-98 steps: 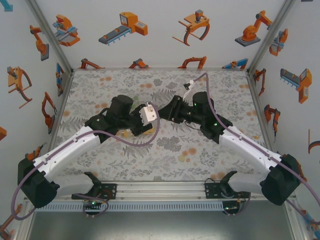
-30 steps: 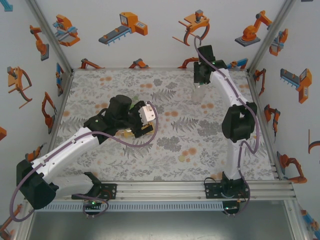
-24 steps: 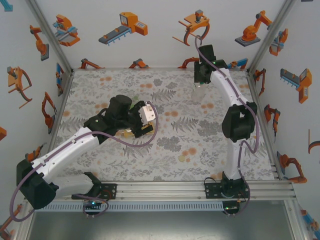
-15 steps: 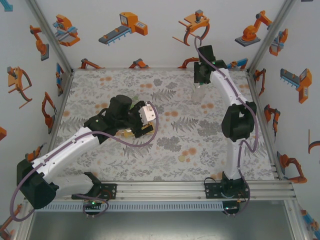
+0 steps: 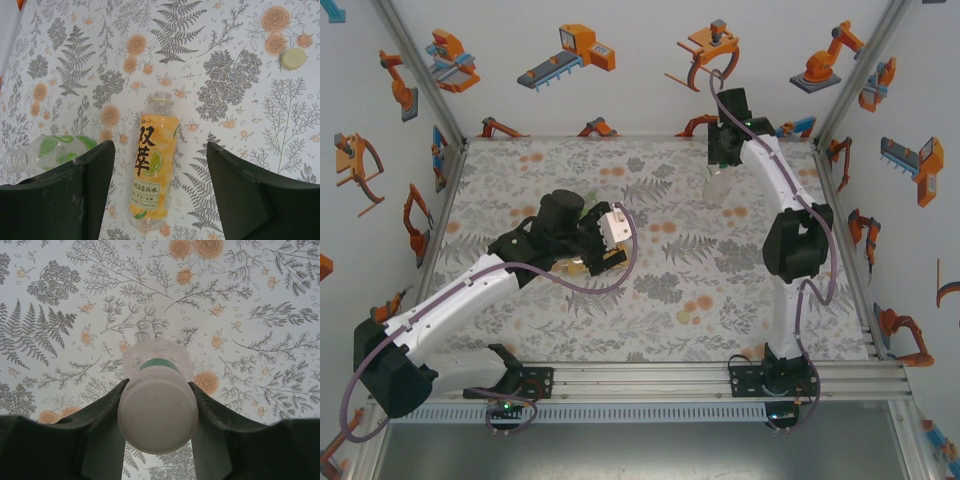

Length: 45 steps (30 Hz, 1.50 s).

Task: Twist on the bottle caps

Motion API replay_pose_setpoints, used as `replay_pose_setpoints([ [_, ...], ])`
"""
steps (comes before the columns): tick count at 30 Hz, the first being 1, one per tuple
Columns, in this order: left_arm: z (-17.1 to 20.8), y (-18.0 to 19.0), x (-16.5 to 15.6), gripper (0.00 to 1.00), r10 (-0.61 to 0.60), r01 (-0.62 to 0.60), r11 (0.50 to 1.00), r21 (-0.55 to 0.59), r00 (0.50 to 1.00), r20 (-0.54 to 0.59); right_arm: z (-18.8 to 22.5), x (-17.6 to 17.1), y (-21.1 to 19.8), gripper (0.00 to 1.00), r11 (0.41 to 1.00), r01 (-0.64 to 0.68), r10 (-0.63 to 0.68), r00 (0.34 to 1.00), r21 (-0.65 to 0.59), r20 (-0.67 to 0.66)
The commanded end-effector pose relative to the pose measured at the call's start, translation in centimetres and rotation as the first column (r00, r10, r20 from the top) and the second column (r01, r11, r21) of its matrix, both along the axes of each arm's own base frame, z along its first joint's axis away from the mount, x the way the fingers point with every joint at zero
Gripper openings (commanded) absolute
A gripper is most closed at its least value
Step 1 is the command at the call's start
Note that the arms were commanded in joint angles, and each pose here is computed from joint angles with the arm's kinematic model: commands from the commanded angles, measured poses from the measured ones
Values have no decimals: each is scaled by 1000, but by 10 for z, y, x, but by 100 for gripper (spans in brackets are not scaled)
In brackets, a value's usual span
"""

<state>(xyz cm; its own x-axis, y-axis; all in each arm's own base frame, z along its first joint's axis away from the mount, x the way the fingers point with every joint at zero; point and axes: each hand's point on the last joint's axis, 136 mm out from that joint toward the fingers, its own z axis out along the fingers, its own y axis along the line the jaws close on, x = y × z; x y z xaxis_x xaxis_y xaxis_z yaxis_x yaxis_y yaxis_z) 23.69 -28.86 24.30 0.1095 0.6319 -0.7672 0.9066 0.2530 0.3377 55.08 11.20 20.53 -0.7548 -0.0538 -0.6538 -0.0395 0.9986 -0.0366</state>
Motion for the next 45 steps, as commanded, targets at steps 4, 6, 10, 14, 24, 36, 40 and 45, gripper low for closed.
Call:
replay_pose_setpoints([
  [4, -5, 1, 4, 69, 22, -22, 999, 25, 1000, -10, 22, 1, 1, 47, 1000, -11, 10, 1000, 18, 24],
  [6, -8, 2, 6, 69, 28, -27, 999, 38, 999, -16, 24, 1, 2, 48, 1000, -15, 15, 1000, 17, 27],
  [10, -10, 2, 6, 69, 29, -27, 998, 48, 999, -22, 21, 1, 1, 46, 1000, -16, 16, 1000, 14, 21],
  [14, -11, 2, 7, 69, 30, -29, 998, 52, 999, -21, 12, 1, 1, 46, 1000, -13, 13, 1000, 10, 2],
  [24, -16, 3, 7, 69, 33, -31, 997, 68, 999, -29, 24, 1, 2, 58, 1000, -17, 16, 1000, 22, 27],
  [36, -40, 14, 13, 69, 52, -43, 977, 207, 998, -38, 95, -21, 4, 60, 996, -47, 36, 991, 78, 129],
  [40, -59, 18, 10, 69, 33, -7, 957, 289, 996, -83, 116, -38, 1, 60, 995, -57, 44, 987, 81, 156],
  [45, -76, 22, 2, 70, -34, 99, 946, 310, 978, -207, 131, -65, -3, 60, 993, -71, 53, 982, 96, 180],
])
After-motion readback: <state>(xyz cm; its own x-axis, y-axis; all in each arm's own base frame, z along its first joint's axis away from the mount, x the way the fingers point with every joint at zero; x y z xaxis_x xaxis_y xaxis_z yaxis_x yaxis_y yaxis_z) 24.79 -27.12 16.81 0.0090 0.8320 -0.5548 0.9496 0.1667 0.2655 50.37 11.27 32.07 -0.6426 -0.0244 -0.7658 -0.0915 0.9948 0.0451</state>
